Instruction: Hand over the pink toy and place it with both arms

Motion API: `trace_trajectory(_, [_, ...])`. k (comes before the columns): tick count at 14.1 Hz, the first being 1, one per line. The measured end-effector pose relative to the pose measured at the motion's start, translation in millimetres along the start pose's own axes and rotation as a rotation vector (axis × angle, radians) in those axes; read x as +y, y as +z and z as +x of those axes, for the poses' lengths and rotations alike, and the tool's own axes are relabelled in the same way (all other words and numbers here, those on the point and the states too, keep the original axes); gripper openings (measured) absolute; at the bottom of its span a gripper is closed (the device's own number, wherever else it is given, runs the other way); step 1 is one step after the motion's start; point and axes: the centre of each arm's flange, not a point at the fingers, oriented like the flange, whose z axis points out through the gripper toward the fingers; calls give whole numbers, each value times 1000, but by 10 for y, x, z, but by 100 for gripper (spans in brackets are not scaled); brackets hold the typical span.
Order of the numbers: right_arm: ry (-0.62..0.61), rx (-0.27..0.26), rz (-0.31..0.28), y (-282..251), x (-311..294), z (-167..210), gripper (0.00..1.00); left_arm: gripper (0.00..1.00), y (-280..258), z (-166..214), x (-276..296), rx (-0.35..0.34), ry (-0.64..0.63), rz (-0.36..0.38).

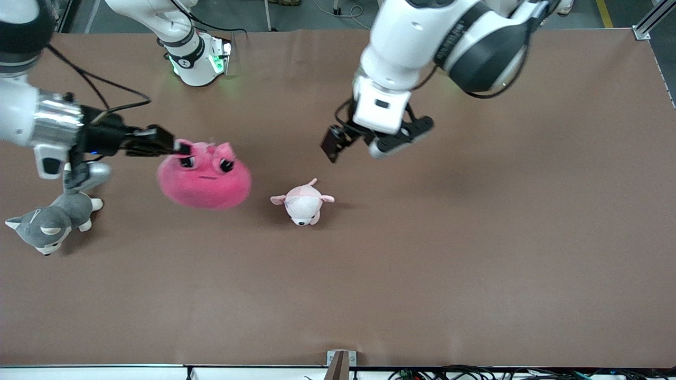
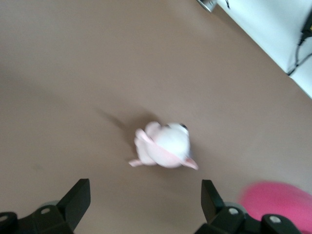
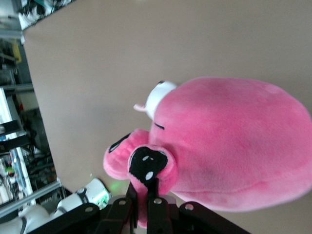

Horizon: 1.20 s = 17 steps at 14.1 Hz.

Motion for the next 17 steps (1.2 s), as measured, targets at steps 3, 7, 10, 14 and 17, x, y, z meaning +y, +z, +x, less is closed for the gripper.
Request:
trace_trajectory(3, [9, 16, -32, -187, 595, 220, 10, 100, -38, 679, -408, 2, 89, 102])
trace_trajectory(7, [-29, -9, -18, -120, 1491, 525, 10, 100, -8, 1268, -852, 60, 227, 254])
trace_trajectory(10, [-65, -41, 3, -64, 1936, 622, 9, 100, -28, 1582, -1086, 55, 301, 285])
trace_trajectory(14, [-127, -117, 42, 56, 2180, 607, 9, 100, -171, 2085, -1533, 44, 384, 307])
trace_trajectory(17, [-163, -134, 74, 133, 2397, 631, 9, 100, -444, 2310, -1794, 56, 444, 311])
